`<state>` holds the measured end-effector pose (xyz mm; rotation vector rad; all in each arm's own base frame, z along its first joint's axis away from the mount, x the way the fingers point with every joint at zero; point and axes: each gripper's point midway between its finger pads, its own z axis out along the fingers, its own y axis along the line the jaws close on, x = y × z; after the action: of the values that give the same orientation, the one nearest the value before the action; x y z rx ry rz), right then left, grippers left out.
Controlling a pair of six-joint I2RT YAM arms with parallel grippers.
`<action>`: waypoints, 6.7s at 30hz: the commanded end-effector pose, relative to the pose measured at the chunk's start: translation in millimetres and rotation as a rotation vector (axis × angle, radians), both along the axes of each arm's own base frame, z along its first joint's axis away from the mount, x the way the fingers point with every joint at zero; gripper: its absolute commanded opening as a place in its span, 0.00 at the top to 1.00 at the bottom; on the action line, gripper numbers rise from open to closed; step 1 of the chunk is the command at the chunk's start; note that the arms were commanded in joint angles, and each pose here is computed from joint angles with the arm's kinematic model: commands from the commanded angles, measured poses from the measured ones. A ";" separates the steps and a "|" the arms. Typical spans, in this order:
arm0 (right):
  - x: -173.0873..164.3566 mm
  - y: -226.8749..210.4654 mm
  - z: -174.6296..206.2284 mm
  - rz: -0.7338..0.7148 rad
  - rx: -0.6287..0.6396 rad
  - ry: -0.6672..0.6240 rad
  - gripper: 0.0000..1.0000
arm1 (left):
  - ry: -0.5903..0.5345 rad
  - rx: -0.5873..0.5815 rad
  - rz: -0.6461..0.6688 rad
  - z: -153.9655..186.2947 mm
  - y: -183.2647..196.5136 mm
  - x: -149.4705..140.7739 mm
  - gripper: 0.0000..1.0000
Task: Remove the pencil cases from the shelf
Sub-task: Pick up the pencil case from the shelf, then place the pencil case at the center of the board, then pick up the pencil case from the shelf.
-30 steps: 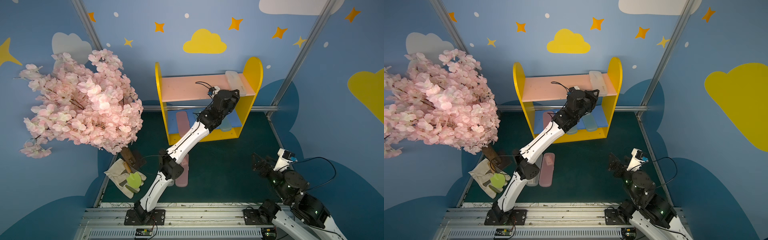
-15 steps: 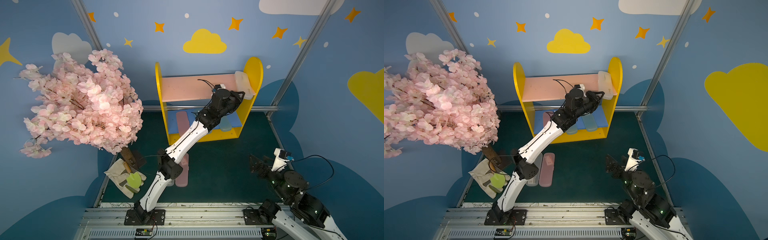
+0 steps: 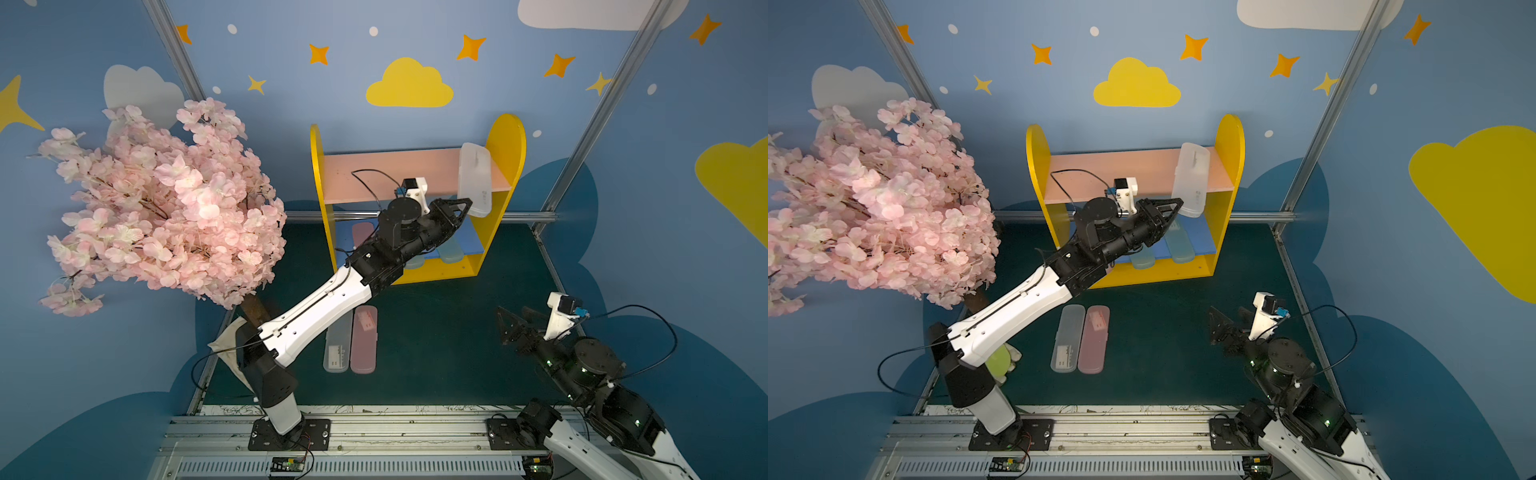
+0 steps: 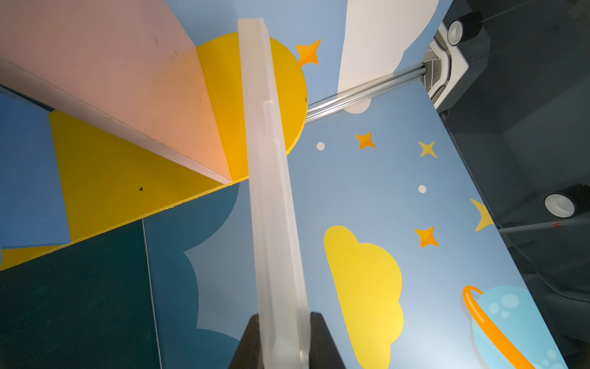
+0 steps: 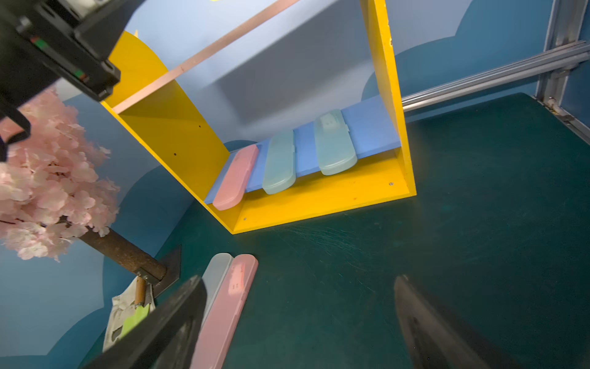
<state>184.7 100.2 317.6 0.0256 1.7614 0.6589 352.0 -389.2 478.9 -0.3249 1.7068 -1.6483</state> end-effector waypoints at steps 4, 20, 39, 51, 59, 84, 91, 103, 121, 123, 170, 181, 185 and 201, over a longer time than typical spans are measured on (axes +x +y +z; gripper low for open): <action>-12.7 30.3 42.2 0.182 0.129 -0.072 0.03 | -0.076 -0.081 0.007 4.7 36.6 -33.5 0.97; -8.0 121.3 104.4 0.613 0.413 0.079 0.05 | -0.015 -0.097 -0.013 -63.5 120.2 -117.6 0.97; 55.8 176.6 100.7 0.698 0.646 0.314 0.25 | -0.035 -0.137 -0.085 -71.3 136.3 -150.1 0.97; 61.1 203.8 103.5 0.765 0.671 0.349 0.39 | -0.039 -0.132 -0.101 -71.7 134.4 -152.1 0.97; 62.7 209.5 101.5 0.775 0.696 0.363 0.66 | -0.041 -0.127 -0.111 -71.9 132.8 -153.4 0.97; 44.8 188.5 -37.8 0.618 0.366 0.510 0.81 | -0.033 0.381 0.229 -149.6 204.0 -138.4 0.00; 34.2 200.7 -95.8 0.625 0.286 0.565 0.81 | -0.019 0.473 0.292 -175.3 226.7 -141.8 0.00; 36.0 239.1 -171.5 0.623 0.221 0.667 0.83 | 0.011 0.479 0.349 -200.5 235.8 -137.2 0.00; 43.6 267.9 -240.4 0.567 0.284 0.808 0.84 | 0.024 0.459 0.393 -209.8 249.0 -140.0 0.00; 43.8 270.2 -243.9 0.567 0.290 0.818 0.84 | 0.025 0.457 0.396 -210.1 249.9 -140.3 0.00; 35.8 197.7 -226.0 0.418 -0.112 0.805 0.01 | 0.253 0.438 0.360 -233.0 229.9 -101.0 0.00; 46.6 152.5 -183.3 0.259 -0.164 0.644 0.01 | 0.406 0.216 0.381 -255.9 229.9 -53.4 0.00; 49.0 136.5 -166.9 0.201 -0.121 0.568 0.01 | 0.440 0.164 0.412 -259.8 230.6 -38.3 0.00; 46.4 94.7 -136.9 0.110 -0.031 0.355 0.01 | 0.471 0.135 0.499 -272.0 223.1 34.4 0.03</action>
<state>225.4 200.6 169.1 0.0075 2.1918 0.7485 369.8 -166.2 186.4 -1.0675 1.9374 -1.1071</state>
